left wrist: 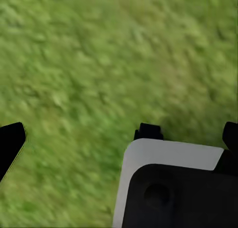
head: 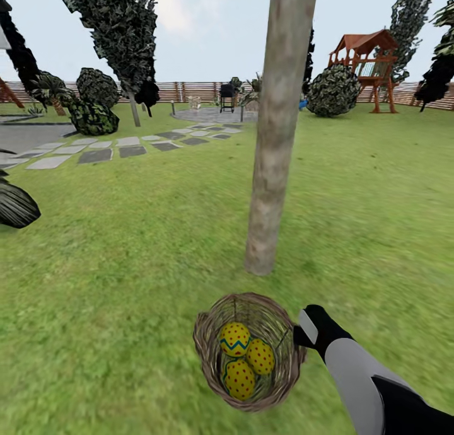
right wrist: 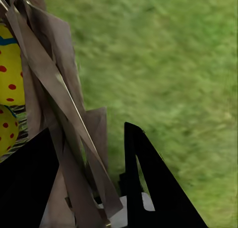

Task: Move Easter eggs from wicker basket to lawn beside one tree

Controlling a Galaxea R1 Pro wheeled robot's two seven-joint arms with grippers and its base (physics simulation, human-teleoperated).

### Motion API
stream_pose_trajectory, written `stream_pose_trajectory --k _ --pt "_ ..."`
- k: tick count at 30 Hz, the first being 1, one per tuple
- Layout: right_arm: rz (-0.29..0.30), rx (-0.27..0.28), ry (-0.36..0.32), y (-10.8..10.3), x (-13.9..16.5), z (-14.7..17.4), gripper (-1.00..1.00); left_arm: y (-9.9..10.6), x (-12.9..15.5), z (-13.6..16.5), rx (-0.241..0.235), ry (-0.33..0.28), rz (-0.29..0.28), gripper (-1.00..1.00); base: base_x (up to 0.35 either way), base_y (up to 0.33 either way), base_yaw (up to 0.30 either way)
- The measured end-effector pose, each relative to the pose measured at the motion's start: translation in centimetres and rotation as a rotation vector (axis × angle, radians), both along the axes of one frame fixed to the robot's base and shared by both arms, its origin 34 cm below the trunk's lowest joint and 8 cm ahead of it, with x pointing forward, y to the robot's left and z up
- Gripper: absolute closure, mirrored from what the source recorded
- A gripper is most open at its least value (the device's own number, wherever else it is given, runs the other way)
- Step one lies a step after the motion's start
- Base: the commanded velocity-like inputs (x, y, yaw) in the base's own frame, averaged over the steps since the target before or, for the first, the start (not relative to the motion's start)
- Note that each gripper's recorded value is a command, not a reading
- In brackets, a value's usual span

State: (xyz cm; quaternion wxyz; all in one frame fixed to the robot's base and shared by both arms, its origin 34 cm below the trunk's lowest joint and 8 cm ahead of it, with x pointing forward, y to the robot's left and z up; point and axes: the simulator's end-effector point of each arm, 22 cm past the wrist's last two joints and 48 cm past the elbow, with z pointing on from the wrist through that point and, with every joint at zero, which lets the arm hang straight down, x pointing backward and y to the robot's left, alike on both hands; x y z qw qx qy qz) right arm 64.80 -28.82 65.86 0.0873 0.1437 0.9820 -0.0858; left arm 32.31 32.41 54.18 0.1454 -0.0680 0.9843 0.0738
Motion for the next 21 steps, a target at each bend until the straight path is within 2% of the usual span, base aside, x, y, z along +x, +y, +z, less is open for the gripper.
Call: stream_pose_trajectory --k 21 --pt "0.002 0.004 0.000 0.31 0.01 -0.03 1.00 -0.05 -0.28 -0.13 -0.001 0.006 -0.001 -1.00 0.243 0.257 0.253"
